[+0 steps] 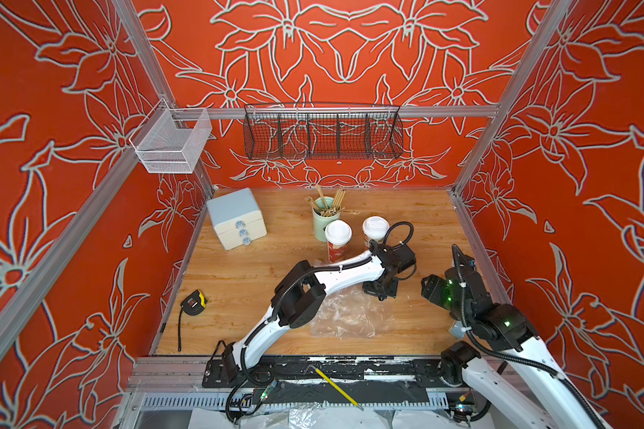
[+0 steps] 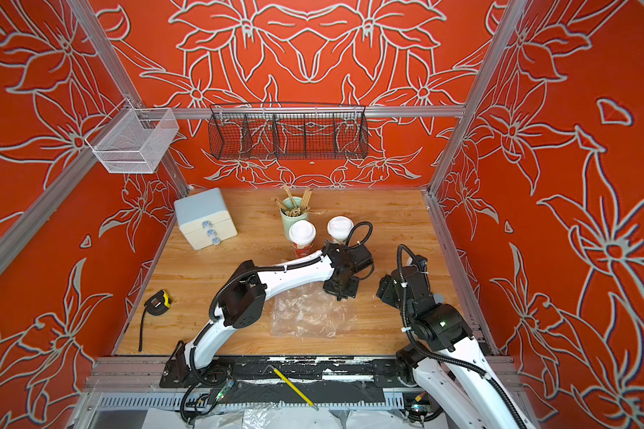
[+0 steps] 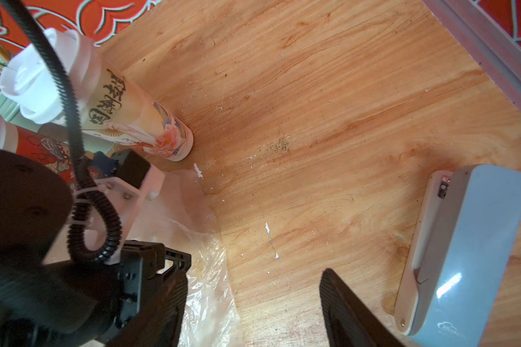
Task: Pack milk tea into plastic carrier bags
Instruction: Pick up the plastic carrier bag from the center of the board.
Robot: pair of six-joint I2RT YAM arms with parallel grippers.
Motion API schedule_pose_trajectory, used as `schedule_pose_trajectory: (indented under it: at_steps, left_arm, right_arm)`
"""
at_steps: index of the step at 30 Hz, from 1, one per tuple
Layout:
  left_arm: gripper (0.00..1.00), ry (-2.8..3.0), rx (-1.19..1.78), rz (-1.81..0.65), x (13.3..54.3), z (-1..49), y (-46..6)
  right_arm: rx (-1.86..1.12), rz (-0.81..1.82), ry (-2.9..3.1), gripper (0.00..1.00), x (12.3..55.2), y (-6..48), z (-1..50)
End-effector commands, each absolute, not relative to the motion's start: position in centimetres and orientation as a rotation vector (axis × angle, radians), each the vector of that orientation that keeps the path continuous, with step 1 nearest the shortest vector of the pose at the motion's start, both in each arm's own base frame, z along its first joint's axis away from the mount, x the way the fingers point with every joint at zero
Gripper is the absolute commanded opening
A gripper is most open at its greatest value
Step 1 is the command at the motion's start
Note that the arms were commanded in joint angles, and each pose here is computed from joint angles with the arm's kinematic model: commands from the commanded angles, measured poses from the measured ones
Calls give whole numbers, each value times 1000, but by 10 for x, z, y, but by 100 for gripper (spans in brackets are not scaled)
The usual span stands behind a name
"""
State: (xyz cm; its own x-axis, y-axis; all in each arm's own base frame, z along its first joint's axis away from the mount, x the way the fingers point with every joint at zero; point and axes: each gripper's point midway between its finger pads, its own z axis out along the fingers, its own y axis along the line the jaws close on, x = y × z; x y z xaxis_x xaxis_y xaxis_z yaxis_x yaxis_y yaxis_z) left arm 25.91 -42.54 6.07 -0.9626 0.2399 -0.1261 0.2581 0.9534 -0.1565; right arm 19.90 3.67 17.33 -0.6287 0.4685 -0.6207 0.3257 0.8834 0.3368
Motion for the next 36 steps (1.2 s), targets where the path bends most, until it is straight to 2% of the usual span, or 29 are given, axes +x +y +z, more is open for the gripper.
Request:
schedule_pose_trajectory:
  at_steps: [1,6,15,22,29,36]
  left_arm:
    - [0,2952,362,-292,261,86,-422]
    - [0,2897,399,-348,259,115,-417]
    - [0,2717,459,-834,241,196,-391]
    - [0,2520,501,-1127,230,255,-360]
    - [0,2386,563,-1310,214,272,-335]
    - [0,2294,682,-1370,203,280,-324]
  right_arm:
    - [594,258,2304,72,199,37,170]
    - [524,315,2308,71,203,48,175]
    - [279,405,2360,72,228,85,211]
    - [87,391,2382,77,257,112,245]
    - [-55,261,2421,88,284,124,266]
    - [-178,114,2483,92,318,140,270]
